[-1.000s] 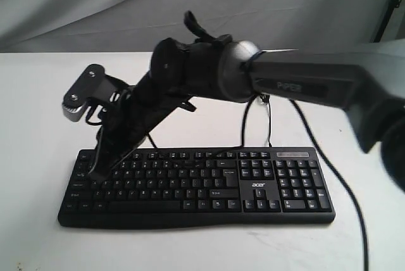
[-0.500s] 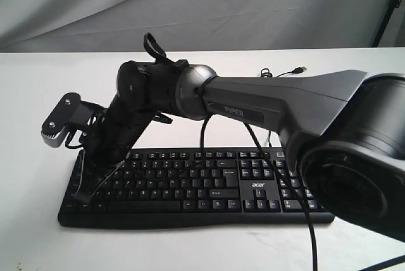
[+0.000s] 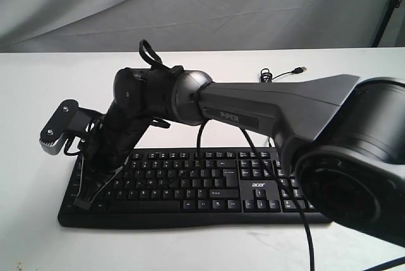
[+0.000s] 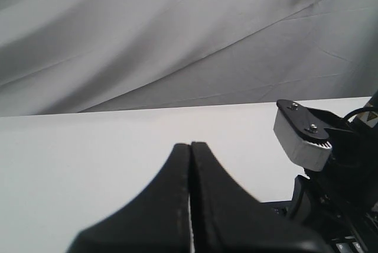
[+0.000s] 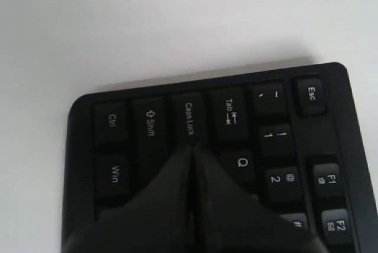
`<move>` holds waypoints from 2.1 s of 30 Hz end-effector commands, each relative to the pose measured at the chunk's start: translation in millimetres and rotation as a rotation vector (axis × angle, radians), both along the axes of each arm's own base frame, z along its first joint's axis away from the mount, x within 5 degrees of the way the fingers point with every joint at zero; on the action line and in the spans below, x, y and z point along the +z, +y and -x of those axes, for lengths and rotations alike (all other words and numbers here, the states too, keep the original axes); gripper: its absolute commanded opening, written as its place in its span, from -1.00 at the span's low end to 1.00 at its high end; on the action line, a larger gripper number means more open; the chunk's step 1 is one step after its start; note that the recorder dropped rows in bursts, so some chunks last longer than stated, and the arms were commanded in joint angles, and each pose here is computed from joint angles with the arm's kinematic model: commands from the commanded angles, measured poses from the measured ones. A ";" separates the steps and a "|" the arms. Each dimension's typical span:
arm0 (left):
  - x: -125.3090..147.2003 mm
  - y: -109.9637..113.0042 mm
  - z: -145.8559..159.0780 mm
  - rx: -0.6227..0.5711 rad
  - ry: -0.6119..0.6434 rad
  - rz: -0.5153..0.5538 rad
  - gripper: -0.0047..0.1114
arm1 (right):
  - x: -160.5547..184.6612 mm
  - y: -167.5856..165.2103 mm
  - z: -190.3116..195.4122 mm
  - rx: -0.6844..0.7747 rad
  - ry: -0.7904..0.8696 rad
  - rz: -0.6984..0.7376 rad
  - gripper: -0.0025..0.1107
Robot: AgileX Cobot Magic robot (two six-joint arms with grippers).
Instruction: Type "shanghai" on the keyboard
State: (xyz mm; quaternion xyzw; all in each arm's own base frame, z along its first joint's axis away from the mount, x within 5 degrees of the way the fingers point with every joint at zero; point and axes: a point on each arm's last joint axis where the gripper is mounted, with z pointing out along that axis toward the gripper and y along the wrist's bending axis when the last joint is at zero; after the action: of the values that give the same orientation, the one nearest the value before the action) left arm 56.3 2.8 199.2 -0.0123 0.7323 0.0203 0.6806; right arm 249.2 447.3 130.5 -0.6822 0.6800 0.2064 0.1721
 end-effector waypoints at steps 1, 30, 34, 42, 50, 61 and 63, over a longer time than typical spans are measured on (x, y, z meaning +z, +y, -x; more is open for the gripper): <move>0.0 -0.4 0.1 -0.007 -0.006 0.004 -0.92 | 1.9 1.8 -0.1 0.000 -0.008 -0.010 -0.96; 0.0 -0.4 0.1 -0.007 -0.006 0.004 -0.92 | -2.3 1.7 -0.3 0.001 -0.008 -0.002 -0.96; 0.0 -0.4 0.1 -0.007 -0.006 0.004 -0.92 | 35.9 -4.3 -2.1 -0.001 -0.084 -0.013 -0.96; 0.0 -0.4 0.1 -0.007 -0.006 0.004 -0.92 | 87.6 -50.7 -3.4 -0.069 -0.112 0.041 -0.96; 0.0 -0.4 0.1 -0.007 -0.006 0.004 -0.92 | 53.2 -108.4 17.5 -0.238 -0.079 -0.012 -0.96; 0.0 -0.4 0.1 -0.007 -0.006 0.004 -0.92 | 20.4 -106.5 22.0 -0.241 -0.016 -0.008 -0.96; 0.0 -0.4 0.1 -0.007 -0.006 0.004 -0.92 | 14.1 -105.7 21.1 -0.246 -0.012 -0.002 -0.96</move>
State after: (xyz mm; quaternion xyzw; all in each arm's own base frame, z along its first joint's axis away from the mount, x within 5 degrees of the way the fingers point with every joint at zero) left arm 56.3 2.8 199.2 -0.0123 0.7323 0.0203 0.6806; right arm 227.6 340.9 152.3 -0.5972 0.7552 0.1793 0.2019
